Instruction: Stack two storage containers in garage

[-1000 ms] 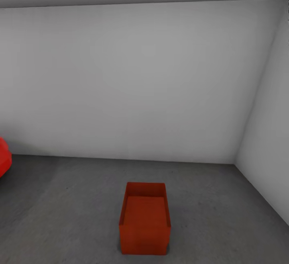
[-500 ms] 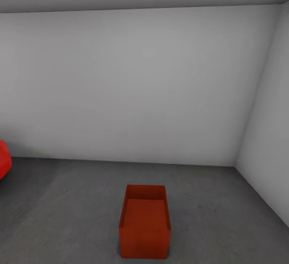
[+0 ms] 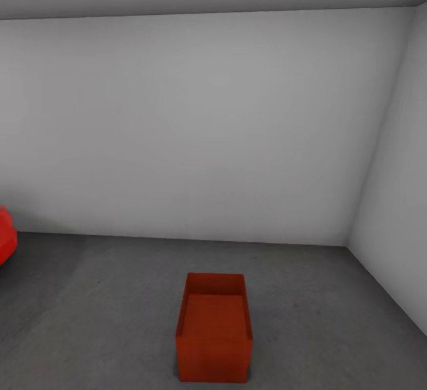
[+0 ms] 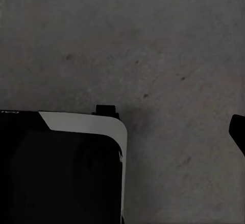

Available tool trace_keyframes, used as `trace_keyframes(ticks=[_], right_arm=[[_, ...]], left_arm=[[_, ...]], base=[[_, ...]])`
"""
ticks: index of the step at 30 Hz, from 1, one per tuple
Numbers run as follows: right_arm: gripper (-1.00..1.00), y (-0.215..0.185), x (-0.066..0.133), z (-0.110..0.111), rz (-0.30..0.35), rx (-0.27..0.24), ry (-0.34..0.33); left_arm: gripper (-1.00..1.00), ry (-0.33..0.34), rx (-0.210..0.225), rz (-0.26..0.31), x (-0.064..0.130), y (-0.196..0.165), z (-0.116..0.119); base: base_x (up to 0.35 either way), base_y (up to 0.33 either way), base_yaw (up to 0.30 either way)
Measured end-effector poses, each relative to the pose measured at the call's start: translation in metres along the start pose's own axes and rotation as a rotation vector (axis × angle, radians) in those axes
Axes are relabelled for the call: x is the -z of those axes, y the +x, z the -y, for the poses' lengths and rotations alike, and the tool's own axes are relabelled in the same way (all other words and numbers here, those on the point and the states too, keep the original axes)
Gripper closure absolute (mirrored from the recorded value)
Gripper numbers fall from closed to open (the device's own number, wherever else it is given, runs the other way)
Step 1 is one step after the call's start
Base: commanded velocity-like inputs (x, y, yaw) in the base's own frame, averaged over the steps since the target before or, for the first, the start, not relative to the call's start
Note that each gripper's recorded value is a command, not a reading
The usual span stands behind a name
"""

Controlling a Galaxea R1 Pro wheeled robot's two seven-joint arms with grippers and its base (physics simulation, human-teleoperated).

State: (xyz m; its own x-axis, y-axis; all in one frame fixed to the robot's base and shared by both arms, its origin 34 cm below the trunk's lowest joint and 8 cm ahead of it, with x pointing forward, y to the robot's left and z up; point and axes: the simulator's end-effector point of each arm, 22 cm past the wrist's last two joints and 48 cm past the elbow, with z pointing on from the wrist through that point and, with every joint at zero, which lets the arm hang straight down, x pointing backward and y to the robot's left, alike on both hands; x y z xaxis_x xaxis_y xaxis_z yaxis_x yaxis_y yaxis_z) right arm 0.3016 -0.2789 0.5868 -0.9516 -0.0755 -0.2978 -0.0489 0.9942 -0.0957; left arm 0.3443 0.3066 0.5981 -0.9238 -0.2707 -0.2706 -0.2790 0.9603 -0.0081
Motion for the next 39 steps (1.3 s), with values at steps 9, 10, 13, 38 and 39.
trace_keyframes(ticks=[9,10,13,38,39], right_arm=[[-1.00,0.001,0.000,-0.007,-0.003,-0.004,-0.009],[-1.00,0.001,0.000,-0.008,-0.003,-0.005,-0.009],[-1.00,0.001,0.001,-0.010,-0.004,-0.007,-0.012],[-1.00,-0.005,0.001,-0.011,0.016,-0.012,-0.011],[-1.00,-0.005,0.001,-0.011,0.016,-0.011,-0.012]], left_arm=[[-1.00,-0.002,-0.006,0.003,0.000,-0.002,-0.002],[-1.00,-0.002,-0.007,0.003,0.000,-0.002,-0.002],[-1.00,-0.003,-0.007,0.003,0.000,-0.002,-0.002],[-1.00,0.000,-0.005,0.012,0.001,-0.005,-0.001],[-1.00,0.000,-0.005,0.011,0.001,-0.005,-0.001]], base=[[0.000,0.000,0.000],[0.000,0.000,0.000],[0.000,0.000,0.000],[0.000,0.000,0.000],[0.000,0.000,0.000]])
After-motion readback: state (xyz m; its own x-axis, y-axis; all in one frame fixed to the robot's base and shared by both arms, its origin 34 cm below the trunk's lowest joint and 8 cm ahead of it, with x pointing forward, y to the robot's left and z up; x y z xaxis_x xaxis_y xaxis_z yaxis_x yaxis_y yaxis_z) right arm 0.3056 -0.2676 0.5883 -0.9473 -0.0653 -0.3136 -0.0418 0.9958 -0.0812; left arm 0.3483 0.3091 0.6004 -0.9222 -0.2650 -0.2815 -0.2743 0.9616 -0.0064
